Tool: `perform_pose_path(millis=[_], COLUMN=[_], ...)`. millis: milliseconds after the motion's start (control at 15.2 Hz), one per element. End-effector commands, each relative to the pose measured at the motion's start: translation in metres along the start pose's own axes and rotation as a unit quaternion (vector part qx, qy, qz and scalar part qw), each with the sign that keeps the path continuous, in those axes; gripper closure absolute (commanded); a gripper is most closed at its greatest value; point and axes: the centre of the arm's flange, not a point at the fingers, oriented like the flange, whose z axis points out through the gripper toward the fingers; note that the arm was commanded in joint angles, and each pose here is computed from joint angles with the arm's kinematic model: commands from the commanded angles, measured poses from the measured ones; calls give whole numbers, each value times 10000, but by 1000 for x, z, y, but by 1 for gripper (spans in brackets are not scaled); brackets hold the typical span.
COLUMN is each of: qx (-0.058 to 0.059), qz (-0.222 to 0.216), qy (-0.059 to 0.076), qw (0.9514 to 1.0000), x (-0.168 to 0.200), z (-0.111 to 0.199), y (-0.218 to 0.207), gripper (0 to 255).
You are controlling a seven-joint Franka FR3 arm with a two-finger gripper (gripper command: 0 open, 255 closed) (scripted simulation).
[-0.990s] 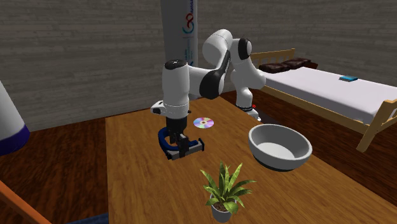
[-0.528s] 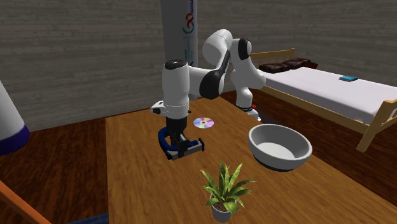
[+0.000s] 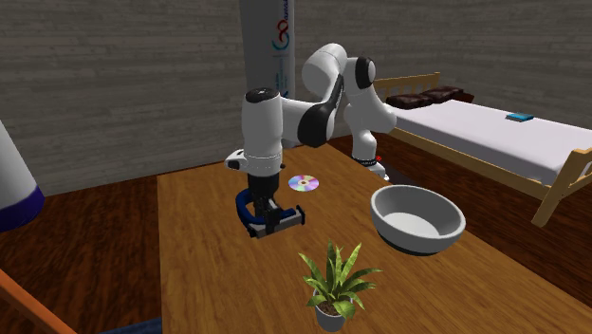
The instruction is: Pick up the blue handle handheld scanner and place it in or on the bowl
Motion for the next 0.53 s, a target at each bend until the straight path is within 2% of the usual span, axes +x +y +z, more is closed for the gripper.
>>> perform_pose_path(millis=[0, 462], qx=[1, 1], qz=[0, 0], qy=[2, 2], qw=[10000, 10000], x=[1, 2], z=[-8, -45], y=[0, 1], gripper=[255, 255])
